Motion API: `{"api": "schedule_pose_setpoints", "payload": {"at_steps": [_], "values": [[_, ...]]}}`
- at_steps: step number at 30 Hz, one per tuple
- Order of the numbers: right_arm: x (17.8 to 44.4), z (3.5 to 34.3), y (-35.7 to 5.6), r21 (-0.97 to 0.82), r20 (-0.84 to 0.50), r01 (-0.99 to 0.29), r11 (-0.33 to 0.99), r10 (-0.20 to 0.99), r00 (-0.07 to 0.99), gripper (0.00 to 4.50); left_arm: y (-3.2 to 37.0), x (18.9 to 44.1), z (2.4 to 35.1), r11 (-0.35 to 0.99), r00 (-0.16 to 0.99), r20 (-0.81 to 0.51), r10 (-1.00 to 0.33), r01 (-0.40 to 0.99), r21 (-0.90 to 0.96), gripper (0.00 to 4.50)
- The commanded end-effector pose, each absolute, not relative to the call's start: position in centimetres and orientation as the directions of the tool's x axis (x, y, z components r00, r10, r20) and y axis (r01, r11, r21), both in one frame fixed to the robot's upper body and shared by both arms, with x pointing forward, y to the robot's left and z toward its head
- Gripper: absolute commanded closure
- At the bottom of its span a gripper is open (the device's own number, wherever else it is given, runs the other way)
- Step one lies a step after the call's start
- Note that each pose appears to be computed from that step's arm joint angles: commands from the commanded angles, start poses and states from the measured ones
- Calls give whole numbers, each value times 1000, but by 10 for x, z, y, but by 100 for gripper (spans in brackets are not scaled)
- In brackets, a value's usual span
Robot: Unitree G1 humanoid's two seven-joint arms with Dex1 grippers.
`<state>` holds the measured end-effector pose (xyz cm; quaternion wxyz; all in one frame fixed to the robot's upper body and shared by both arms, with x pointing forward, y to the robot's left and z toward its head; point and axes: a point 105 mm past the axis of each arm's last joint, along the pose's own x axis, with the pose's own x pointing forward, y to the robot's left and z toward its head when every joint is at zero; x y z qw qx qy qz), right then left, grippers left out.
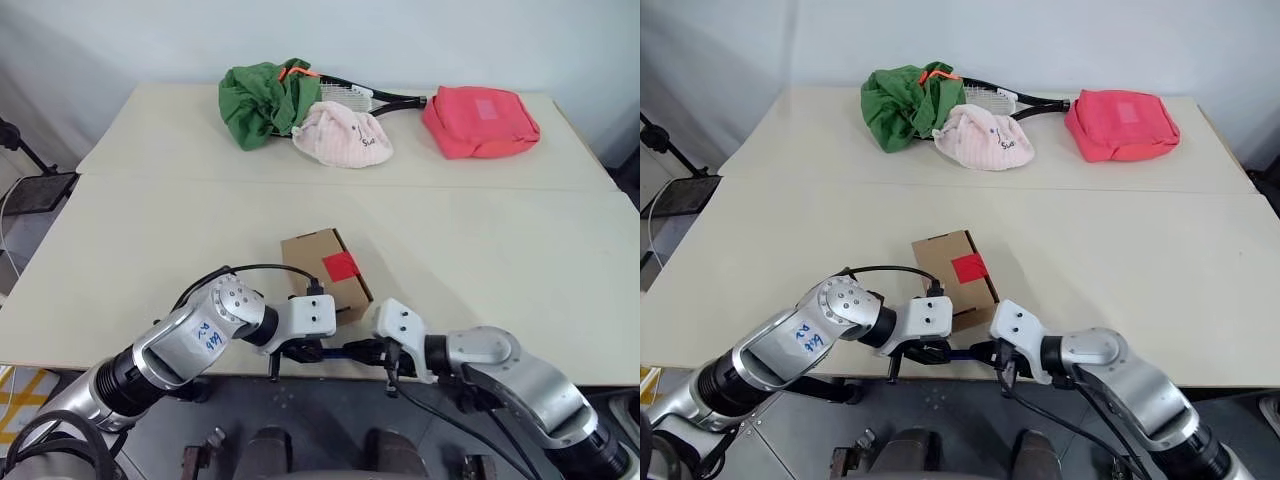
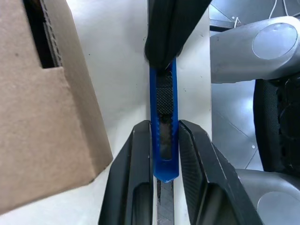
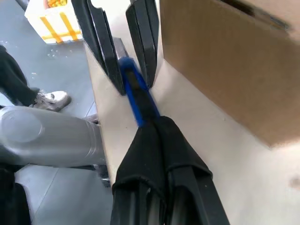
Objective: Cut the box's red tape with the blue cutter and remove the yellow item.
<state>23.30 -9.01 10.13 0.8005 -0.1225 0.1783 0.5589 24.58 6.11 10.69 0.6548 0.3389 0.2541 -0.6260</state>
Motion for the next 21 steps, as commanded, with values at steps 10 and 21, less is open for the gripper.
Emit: {"api": "schedule_pose_setpoints", "payload": {"at_steps": [10,21], "values": [[184,214,-166,443,-342,-780,442,887,309,117,44,234,174,-207,52,-462,-885,845,493,404],[204,183,-139,502,-497,-665,553,814,302,2,39,239,163,-258,32,-492,-870,820,510,404]]}}
